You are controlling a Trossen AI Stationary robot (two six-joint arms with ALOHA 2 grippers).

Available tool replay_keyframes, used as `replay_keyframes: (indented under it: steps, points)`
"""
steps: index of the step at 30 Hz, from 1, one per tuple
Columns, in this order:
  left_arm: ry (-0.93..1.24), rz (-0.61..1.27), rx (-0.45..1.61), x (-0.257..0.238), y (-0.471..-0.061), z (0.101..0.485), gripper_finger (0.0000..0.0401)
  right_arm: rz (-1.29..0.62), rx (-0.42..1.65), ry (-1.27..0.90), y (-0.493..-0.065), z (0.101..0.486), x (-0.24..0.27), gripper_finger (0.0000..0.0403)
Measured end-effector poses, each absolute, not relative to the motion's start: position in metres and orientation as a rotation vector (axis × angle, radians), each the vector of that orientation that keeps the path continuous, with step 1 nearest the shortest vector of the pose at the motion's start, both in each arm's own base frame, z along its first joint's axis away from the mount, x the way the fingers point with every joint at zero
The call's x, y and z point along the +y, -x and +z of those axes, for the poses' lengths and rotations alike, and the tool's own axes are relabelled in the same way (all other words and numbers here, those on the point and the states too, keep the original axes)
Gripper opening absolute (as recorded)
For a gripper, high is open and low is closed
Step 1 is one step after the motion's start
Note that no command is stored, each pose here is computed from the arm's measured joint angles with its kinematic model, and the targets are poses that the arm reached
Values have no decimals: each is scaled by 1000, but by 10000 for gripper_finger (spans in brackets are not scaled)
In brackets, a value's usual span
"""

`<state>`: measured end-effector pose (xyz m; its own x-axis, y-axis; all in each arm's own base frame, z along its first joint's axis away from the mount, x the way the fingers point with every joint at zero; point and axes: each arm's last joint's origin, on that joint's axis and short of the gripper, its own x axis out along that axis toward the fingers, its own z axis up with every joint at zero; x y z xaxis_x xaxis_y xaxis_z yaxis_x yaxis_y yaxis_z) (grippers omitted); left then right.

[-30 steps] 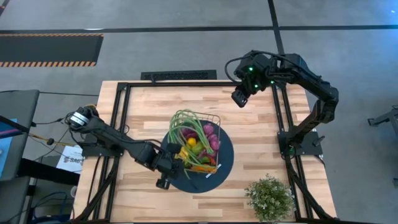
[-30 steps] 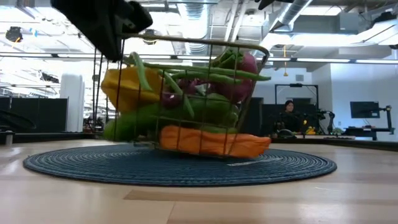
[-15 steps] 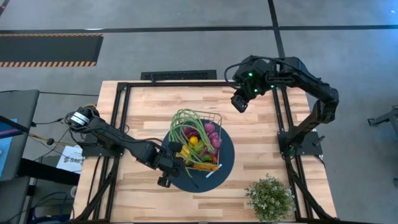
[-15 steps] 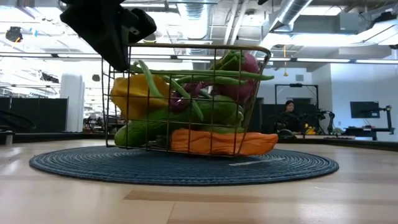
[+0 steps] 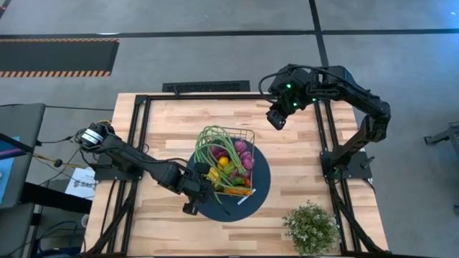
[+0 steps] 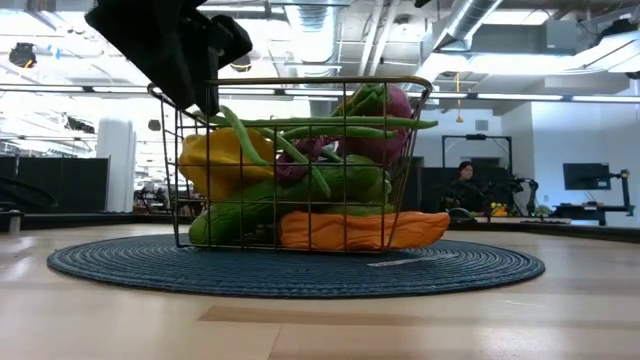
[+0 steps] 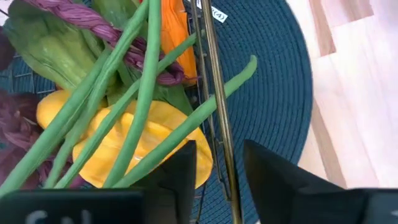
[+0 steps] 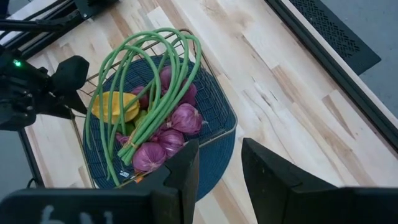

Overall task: Build produce basket
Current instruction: Move the basket to the center

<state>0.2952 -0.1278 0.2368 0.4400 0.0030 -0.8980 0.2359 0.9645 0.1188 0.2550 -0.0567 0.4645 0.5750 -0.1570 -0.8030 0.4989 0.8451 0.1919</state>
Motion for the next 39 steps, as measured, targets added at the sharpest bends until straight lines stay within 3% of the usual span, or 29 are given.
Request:
replay_keyframes:
  steps: [10, 16, 22, 26, 32, 39]
  points:
    - [-227, -106, 1077, -120, -282, 258, 184, -393, 883, -416, -255, 464, -57, 140]
    - [-195, 153, 969, -100, -255, 291, 190, -398, 909, -422, -252, 463, -56, 140]
    - [-114, 404, 1085, -81, -217, 291, 190, -374, 989, -466, -251, 459, -29, 138]
    - [-68, 487, 1102, -75, -205, 290, 190, -388, 1021, -402, -261, 449, 3, 111]
    - [-80, 512, 1081, -71, -198, 290, 190, -447, 1169, -368, -275, 397, 50, 12]
    - [-119, 530, 1061, -69, -196, 293, 190, -373, 1226, -551, -293, 301, 100, 5]
